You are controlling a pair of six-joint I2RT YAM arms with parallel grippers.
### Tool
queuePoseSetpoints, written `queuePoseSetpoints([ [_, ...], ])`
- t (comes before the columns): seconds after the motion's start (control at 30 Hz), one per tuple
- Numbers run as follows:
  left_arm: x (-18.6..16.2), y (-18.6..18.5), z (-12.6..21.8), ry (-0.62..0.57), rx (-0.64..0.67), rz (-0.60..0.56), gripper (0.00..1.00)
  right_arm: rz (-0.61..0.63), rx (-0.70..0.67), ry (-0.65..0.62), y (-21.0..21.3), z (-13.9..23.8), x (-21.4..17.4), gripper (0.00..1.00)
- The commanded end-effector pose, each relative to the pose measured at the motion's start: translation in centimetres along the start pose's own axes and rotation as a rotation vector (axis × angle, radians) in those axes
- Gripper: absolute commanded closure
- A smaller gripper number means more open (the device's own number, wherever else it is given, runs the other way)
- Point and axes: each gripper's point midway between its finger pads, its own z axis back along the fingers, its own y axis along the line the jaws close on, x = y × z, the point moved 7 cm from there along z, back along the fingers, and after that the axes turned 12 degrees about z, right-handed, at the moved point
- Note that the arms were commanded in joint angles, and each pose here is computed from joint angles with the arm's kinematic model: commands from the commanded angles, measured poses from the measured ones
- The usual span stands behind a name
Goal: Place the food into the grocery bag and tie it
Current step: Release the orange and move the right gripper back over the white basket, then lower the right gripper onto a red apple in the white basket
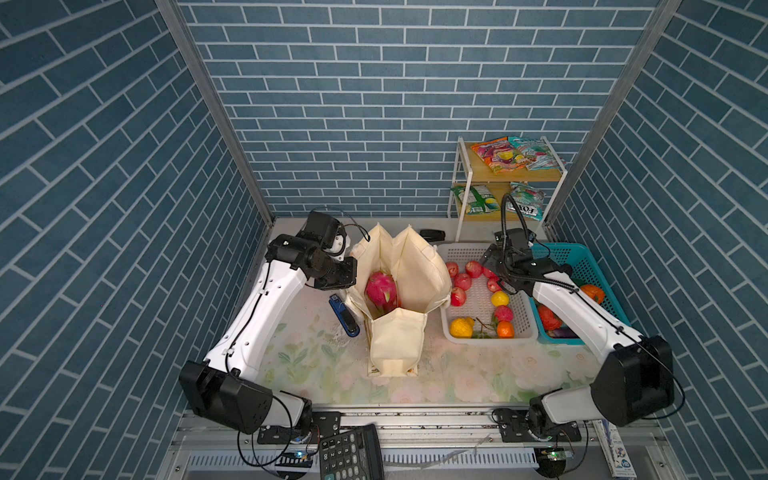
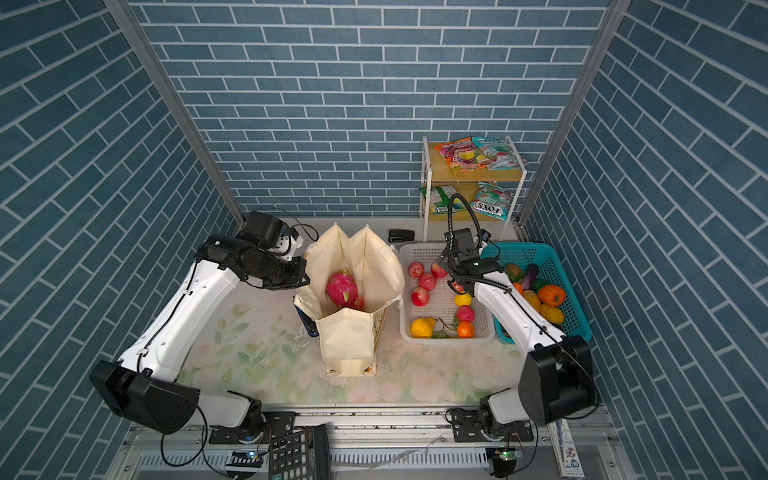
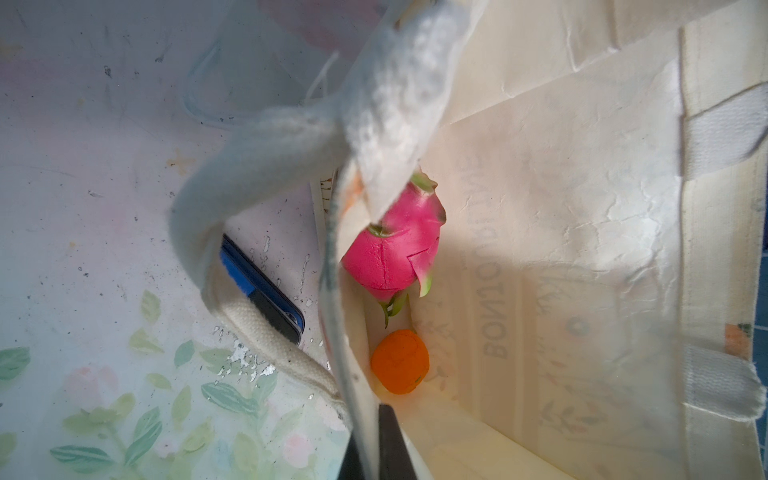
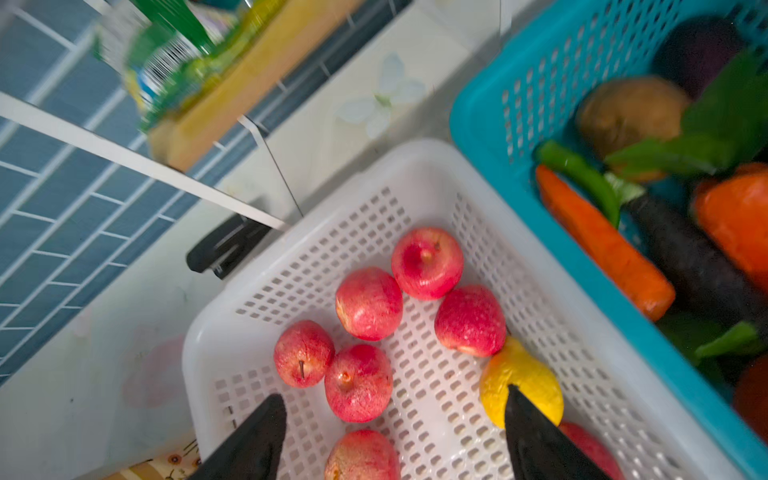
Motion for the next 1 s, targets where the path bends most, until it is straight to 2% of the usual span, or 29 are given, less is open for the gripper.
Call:
queuePoseSetpoints([
  [0.0,-0.5,0.0,-0.3,0.015,0.005,0.000,0.98,-0.142,-0.039,0.137,0.3,-0.8,-0.9,0.17],
  [0.17,-0.6,0.1,-0.3,0.013,0.010,0.005,0.98,-0.235,-0.028,0.163,1.5,-3.3,-1.2,0.23],
  [0.43,-0.4,0.0,-0.3,0.007,0.011,0.007,0.97,-0.275,-0.021,0.341,2.7,-7.0,-3.8,0.23],
  [0.97,0.1,-0.3,-0.5,0.005,0.005,0.007,0.96,-0.262,-0.034,0.481,2.8,-10.5,-7.2,0.20],
])
